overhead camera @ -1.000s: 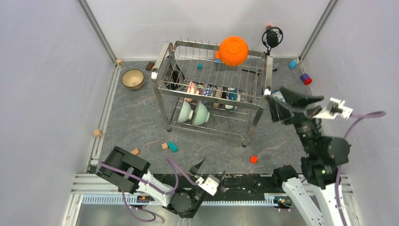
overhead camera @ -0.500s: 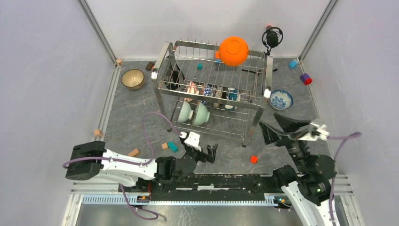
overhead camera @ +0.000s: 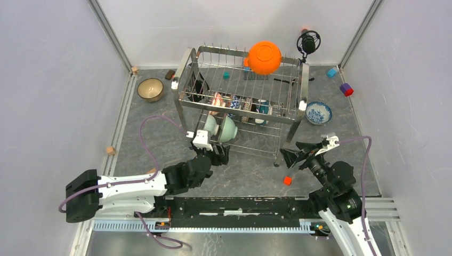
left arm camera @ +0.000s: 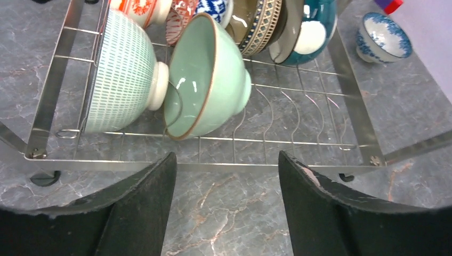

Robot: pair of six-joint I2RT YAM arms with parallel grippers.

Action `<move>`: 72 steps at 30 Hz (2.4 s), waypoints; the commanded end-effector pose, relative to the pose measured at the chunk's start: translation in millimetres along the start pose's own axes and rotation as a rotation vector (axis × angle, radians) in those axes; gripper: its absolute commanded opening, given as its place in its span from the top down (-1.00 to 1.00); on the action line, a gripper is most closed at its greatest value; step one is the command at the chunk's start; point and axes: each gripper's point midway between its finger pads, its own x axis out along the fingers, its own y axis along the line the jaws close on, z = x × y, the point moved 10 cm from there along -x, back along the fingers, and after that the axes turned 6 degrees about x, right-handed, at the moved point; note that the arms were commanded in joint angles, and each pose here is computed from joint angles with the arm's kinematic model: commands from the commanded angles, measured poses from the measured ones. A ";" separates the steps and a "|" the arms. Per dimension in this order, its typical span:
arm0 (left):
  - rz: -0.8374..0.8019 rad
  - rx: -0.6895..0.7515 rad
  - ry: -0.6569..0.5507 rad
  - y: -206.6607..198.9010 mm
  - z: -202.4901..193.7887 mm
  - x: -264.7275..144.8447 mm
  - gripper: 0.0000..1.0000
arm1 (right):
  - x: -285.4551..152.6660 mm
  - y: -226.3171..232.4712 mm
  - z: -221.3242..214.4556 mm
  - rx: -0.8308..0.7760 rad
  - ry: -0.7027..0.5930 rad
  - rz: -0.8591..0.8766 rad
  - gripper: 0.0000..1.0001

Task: Unload the bowls from the dish rack
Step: Pick up the bowl from the dish rack.

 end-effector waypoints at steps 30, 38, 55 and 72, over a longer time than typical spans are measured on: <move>-0.166 0.086 0.177 12.0 26.5 83.7 -0.33 | 9.4 -2.9 -53.1 0.024 0.077 0.290 -0.55; -0.208 0.058 0.174 15.8 29.2 85.1 -0.16 | 8.7 -1.8 -53.2 0.024 0.083 0.300 -0.55; -0.212 0.040 0.190 22.4 7.3 91.3 0.10 | 8.3 -1.7 -53.7 0.029 0.088 0.301 -0.52; -0.276 0.002 0.071 25.7 13.5 75.8 0.81 | 8.4 -1.3 -53.3 0.034 0.086 0.301 -0.52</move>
